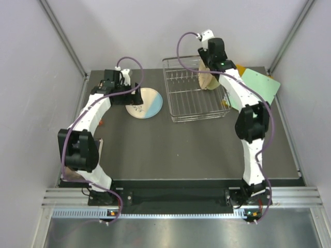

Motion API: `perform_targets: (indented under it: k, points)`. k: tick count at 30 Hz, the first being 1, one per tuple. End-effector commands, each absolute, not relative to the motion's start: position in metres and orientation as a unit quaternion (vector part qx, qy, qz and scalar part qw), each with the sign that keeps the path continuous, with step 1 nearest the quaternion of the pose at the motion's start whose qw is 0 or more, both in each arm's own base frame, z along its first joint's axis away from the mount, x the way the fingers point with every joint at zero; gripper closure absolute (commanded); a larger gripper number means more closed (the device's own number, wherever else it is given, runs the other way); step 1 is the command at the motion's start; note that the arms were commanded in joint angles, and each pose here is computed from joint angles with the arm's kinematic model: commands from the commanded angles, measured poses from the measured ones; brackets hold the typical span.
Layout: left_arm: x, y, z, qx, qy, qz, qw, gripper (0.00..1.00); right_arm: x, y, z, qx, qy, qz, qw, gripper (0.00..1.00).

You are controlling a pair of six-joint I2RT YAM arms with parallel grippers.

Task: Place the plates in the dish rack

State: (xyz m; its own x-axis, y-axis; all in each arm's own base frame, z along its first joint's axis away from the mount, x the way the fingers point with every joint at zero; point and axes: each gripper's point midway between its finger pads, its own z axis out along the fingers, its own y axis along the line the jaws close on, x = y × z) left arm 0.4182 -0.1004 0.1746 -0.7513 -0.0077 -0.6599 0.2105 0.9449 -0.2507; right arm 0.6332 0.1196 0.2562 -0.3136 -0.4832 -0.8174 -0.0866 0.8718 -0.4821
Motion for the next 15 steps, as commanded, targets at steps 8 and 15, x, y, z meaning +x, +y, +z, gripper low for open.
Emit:
perform_targets:
  k: [8,15]
  points:
    - [0.458,-0.132,0.098,0.096,0.927,-0.177,0.315,0.1,0.487,0.21,0.335,-0.278,0.728,0.115,0.616,0.34]
    - [0.47,-0.143,0.064,0.11,0.935,-0.178,0.285,0.14,0.448,0.227,0.302,-0.271,0.751,0.191,0.571,0.33]
